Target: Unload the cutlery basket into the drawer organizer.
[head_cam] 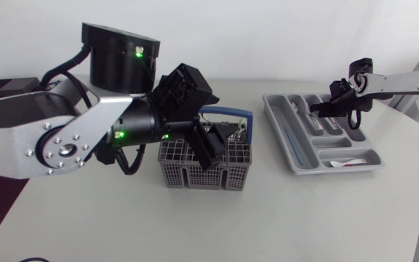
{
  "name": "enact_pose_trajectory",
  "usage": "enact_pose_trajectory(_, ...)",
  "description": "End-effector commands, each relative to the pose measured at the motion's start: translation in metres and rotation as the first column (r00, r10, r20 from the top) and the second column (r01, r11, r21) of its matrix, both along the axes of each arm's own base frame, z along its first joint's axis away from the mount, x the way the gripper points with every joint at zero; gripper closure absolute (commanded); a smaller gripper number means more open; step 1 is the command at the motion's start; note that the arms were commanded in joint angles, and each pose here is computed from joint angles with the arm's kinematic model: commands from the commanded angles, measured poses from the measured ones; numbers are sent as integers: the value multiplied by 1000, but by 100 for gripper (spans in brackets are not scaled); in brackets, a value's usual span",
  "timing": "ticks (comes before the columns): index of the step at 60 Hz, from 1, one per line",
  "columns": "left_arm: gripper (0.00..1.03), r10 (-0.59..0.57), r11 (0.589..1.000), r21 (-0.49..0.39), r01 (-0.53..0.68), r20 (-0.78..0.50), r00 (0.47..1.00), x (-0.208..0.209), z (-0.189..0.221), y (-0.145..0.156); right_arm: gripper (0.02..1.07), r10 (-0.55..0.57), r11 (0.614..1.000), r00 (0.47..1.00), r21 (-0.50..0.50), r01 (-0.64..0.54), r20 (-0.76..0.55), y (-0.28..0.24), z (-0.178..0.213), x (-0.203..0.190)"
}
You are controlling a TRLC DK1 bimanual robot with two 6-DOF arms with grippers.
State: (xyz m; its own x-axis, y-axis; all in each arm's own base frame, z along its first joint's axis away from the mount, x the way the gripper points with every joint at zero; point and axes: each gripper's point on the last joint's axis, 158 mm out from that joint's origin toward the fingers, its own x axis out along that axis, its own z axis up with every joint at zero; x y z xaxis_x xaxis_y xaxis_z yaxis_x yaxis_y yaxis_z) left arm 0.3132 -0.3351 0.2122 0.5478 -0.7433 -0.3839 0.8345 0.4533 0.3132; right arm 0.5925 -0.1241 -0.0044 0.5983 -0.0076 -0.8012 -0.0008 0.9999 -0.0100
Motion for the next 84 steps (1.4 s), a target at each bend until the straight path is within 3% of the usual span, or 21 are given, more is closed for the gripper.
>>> enact_pose_trajectory(1,7,-9,1000,-2,9,-4,1000,-7,0,1,59,-24,1000,1000,-1,24,16,-4,15,-6)
enact_pose_trajectory(6,7,-9,1000,-2,9,-4,1000,-8,1,2,29,-14,1000,998,-15,15,57,2,39,-15)
enact_pose_trajectory(9,7,-9,1000,2,9,-9,1000,-8,-1,2,21,-1,1000,996,-26,4,87,8,56,-22)
enact_pose_trajectory(25,6,7,1000,14,-6,-15,1000,-8,1,12,20,165,983,966,40,-177,201,79,123,-83)
enact_pose_trajectory(36,6,34,996,80,-30,-48,998,-10,-7,36,20,329,929,919,99,-356,217,155,129,-131)
enact_pose_trajectory(44,8,41,992,122,-33,-64,997,-21,-16,55,20,378,906,902,117,-407,209,188,129,-147)
enact_pose_trajectory(50,13,50,987,154,-38,-78,996,-31,-31,71,20,391,896,898,142,-422,203,206,129,-151)
enact_pose_trajectory(52,20,58,986,163,-45,-76,995,-34,-36,80,21,393,892,897,153,-426,204,212,130,-152)
enact_pose_trajectory(61,53,70,982,182,-50,-109,992,-41,-56,99,52,410,867,888,215,-450,208,241,135,-156)
enact_pose_trajectory(62,63,71,981,186,-49,-116,991,-42,-60,102,58,412,862,886,223,-454,210,245,137,-156)
enact_pose_trajectory(64,69,71,981,188,-47,-119,990,-42,-62,103,62,416,858,884,231,-459,212,249,138,-157)
enact_pose_trajectory(65,78,70,980,193,-45,-126,990,-44,-66,105,70,420,851,883,248,-464,211,254,138,-157)
enact_pose_trajectory(72,82,66,974,226,-29,-156,985,-48,-90,114,100,442,820,875,308,-483,197,274,138,-161)
enact_pose_trajectory(84,83,37,959,283,20,-196,980,-58,-131,122,101,428,767,890,457,-449,156,294,134,-155)
